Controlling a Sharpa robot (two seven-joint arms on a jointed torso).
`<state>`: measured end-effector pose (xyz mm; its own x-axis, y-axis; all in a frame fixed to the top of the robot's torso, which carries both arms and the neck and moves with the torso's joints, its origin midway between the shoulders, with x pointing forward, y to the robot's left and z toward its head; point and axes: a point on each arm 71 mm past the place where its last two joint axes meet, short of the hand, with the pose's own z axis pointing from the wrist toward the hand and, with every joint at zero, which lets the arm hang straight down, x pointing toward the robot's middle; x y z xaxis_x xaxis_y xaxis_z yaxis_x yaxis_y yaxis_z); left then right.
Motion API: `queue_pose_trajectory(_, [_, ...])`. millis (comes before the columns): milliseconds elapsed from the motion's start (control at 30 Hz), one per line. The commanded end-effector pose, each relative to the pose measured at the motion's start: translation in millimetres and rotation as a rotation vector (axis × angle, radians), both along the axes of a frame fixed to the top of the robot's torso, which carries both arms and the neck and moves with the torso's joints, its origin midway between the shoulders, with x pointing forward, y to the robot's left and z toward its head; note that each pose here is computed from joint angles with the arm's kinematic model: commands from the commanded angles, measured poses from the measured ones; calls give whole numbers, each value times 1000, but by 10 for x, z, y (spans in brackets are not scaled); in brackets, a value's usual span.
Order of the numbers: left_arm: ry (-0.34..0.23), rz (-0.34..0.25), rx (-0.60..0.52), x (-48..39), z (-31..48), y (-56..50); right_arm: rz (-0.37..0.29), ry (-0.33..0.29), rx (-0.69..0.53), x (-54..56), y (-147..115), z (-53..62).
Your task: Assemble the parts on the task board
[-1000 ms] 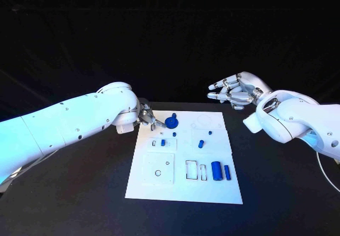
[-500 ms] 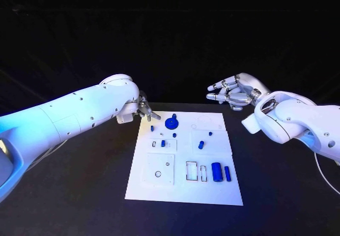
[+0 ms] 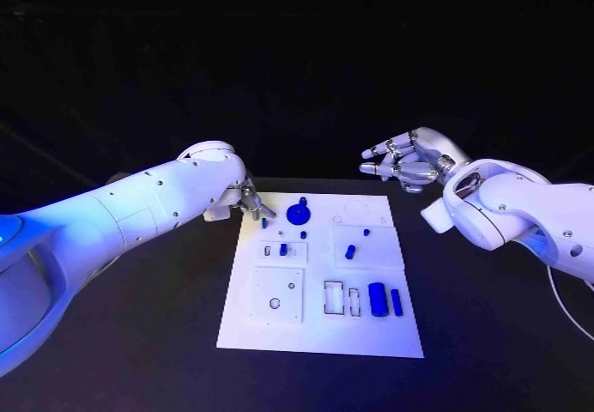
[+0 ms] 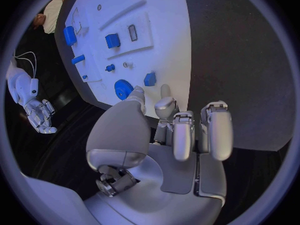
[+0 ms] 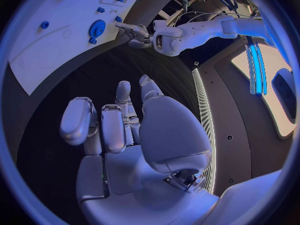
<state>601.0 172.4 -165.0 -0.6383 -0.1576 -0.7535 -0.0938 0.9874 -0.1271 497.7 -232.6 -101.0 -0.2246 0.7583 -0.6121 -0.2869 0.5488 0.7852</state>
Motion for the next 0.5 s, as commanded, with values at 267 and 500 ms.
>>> queue_pose_trajectory(267, [97, -45, -9, -40, -57, -55, 11, -1, -3, 1, 12, -3])
queue_pose_trajectory(500, [112, -47, -12, -50, -65, -63, 11, -1, -3, 5, 14, -5])
